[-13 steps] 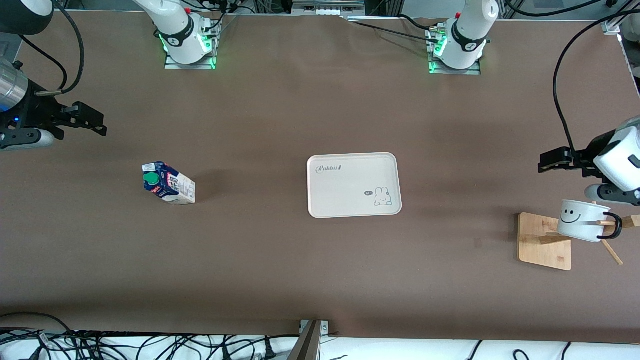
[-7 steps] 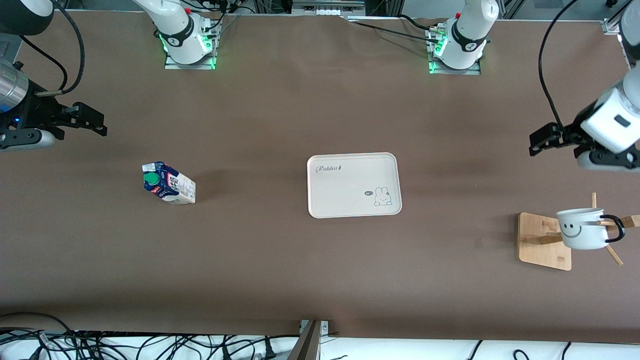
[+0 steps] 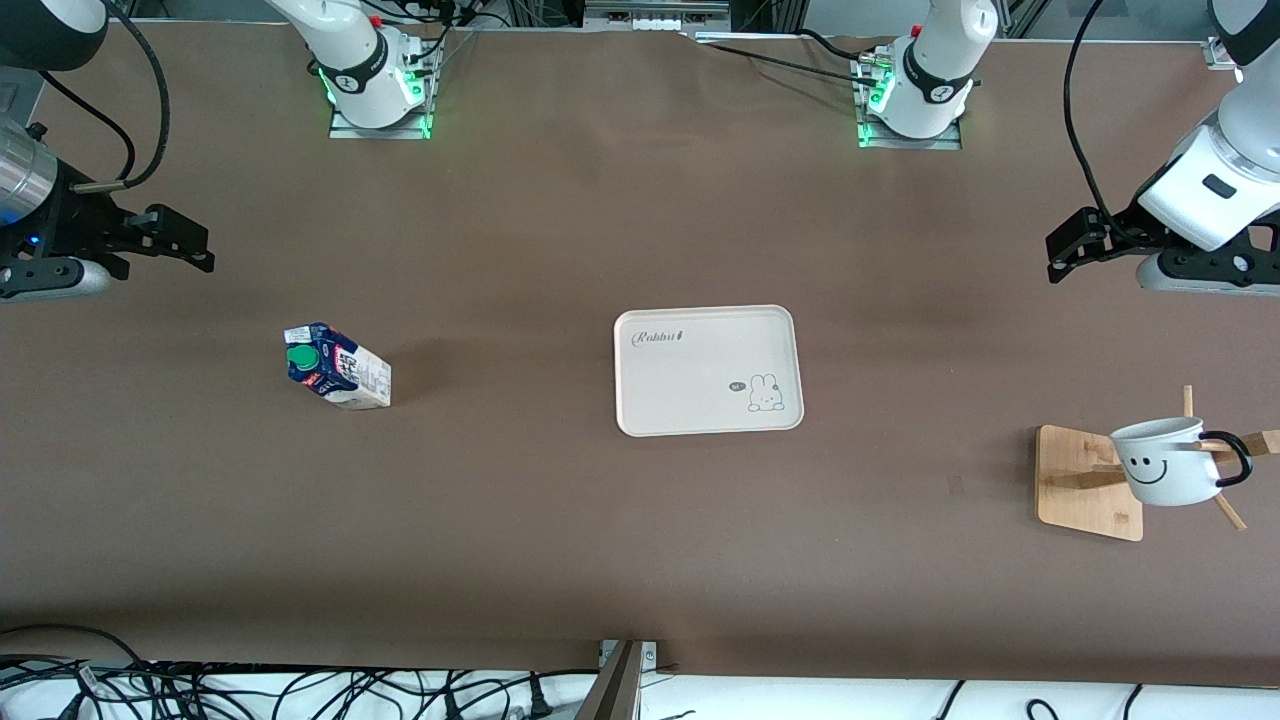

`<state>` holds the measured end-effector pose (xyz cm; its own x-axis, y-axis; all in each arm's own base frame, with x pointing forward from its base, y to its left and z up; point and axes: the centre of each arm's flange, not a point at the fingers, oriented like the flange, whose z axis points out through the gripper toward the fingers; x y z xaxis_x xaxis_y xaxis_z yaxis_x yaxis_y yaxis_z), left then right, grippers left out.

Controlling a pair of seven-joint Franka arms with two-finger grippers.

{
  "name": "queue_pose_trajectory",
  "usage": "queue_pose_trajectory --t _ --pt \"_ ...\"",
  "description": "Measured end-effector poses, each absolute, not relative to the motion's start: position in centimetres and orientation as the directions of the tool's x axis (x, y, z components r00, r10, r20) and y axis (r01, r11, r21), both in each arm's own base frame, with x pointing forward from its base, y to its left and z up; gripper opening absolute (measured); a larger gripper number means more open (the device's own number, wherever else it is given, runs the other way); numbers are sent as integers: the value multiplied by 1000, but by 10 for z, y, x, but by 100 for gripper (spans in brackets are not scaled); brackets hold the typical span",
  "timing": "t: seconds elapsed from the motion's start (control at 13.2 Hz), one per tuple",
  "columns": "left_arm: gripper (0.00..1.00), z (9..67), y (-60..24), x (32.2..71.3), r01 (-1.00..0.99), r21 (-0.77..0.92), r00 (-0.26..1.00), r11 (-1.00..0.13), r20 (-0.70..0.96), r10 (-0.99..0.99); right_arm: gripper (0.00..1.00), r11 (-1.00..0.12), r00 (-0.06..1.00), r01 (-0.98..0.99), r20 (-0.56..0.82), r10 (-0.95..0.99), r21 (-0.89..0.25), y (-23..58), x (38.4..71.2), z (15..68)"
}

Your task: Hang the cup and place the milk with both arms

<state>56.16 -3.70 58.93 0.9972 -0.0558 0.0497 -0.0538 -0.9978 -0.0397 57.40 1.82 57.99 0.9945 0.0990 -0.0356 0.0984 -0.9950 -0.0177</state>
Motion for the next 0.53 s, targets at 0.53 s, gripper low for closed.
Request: queue_pose_trajectory --t 0.53 --pt "100 581 -33 558 -59 -41 998 -997 1 -59 100 -995 994 98 -36 99 -18 18 574 580"
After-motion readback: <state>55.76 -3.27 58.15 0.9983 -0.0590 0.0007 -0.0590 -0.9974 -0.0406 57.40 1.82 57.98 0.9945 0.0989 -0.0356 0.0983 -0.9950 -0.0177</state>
